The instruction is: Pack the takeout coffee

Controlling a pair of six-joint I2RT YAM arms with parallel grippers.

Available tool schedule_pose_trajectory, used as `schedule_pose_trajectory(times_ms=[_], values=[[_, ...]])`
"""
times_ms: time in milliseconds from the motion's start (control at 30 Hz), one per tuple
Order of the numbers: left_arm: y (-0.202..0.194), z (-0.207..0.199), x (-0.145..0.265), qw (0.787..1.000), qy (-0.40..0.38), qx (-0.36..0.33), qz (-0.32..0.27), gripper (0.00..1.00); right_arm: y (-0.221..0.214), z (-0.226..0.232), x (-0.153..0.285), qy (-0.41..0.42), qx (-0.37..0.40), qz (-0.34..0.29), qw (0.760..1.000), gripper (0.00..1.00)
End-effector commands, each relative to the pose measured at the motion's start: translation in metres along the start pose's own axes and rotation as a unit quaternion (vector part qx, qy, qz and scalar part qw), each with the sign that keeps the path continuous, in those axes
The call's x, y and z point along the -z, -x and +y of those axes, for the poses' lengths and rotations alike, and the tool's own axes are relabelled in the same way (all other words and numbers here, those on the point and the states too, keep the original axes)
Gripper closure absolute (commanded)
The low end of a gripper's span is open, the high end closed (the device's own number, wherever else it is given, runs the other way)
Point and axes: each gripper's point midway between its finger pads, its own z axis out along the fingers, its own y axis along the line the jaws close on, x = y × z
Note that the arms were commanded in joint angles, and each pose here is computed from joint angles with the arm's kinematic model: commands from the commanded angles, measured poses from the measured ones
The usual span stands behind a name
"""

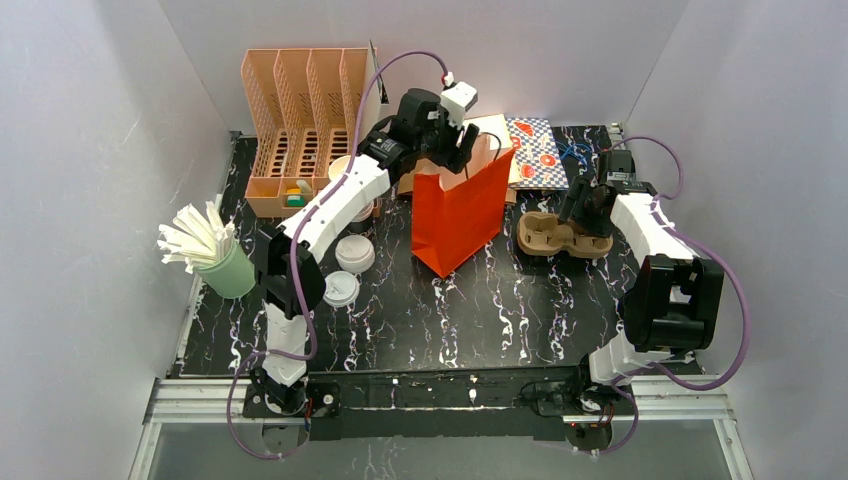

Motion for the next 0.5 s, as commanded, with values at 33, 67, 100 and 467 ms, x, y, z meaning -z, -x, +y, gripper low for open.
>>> schedule_pose_trajectory(times_ms=[33, 67, 100, 467], values=[[0.039, 0.016, 0.044, 0.998, 0.048, -0.005, -0.028, 0.27, 0.005, -0.003, 0.003, -0.012, -0.002, -0.017, 1.0, 0.18], [0.045, 0.019, 0.053, 0.998, 0.056, -0.003, -0.035, 0.25, 0.003, -0.004, 0.001, -0.014, -0.001, -0.014, 1.0, 0.16], [0.051, 0.021, 0.063, 0.997, 0.067, -0.002, -0.042, 0.23, 0.002, -0.005, -0.002, -0.016, 0.0, -0.012, 1.0, 0.15], [0.072, 0.0, 0.135, 0.995, 0.037, 0.032, -0.089, 0.16, -0.002, -0.001, -0.024, -0.001, 0.008, 0.004, 1.0, 0.27]])
